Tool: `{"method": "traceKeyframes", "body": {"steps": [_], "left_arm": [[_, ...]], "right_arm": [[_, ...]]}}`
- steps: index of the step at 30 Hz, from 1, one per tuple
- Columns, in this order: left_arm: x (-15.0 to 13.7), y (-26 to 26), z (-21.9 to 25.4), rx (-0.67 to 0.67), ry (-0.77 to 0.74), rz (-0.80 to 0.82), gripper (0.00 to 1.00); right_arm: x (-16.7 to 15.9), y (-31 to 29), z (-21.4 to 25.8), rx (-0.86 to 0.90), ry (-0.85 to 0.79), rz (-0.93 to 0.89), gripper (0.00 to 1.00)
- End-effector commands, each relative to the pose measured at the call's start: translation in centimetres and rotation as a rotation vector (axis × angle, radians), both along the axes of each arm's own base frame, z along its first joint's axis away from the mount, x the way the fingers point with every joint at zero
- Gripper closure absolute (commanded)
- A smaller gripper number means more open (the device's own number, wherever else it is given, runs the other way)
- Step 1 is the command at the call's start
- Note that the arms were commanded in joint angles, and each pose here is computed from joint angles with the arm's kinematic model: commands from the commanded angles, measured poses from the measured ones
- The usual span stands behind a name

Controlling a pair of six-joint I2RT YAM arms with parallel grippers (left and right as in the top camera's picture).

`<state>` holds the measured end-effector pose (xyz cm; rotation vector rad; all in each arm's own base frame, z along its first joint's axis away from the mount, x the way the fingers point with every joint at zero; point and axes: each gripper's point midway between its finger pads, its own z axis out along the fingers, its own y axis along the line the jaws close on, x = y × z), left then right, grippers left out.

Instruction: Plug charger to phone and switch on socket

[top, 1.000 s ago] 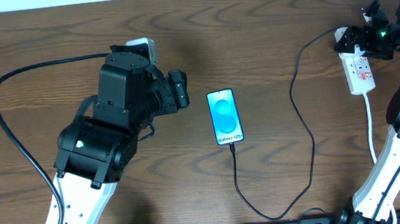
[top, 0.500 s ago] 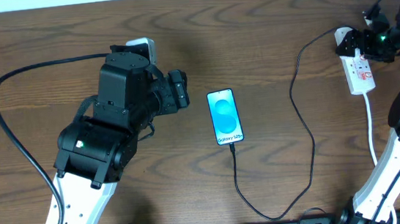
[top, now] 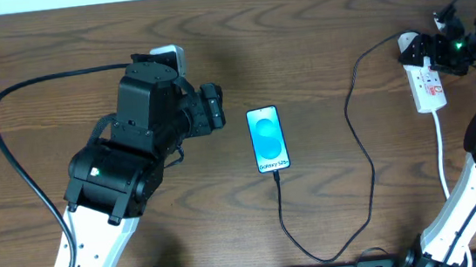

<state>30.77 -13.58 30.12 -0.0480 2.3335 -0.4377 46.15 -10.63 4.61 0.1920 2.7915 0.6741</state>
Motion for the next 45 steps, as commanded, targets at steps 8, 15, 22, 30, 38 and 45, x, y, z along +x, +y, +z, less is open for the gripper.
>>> {"method": "traceKeyframes", "body": {"steps": [8, 15, 22, 30, 38, 45], "left_arm": [[0.1, 0.4, 0.6, 0.013, -0.022, 0.004, 0.16], [0.1, 0.4, 0.6, 0.013, -0.022, 0.004, 0.16], [0.1, 0.4, 0.6, 0.013, -0.022, 0.004, 0.16], [0.1, 0.4, 0.6, 0.013, -0.022, 0.004, 0.16], [0.1, 0.4, 0.6, 0.013, -0.022, 0.004, 0.16], [0.1, 0.4, 0.6, 0.013, -0.022, 0.004, 0.16]], "right_arm": [[-1.0, 2.5, -3.4, 0.023, 0.189, -0.113, 0.01], [0.0, -1.6, 1.8, -0.137, 0.132, -0.241, 0.01], [-0.1, -2.0, 10.0, -0.194, -0.007, -0.289, 0.01], [-3.1, -0.5, 18.1, -0.177, -0.098, -0.369, 0.01], [-3.6, -0.4, 19.7, -0.188, -0.136, -0.373, 0.01], [-3.6, -0.4, 19.7, -0.188, -0.136, -0.373, 0.01]]}}
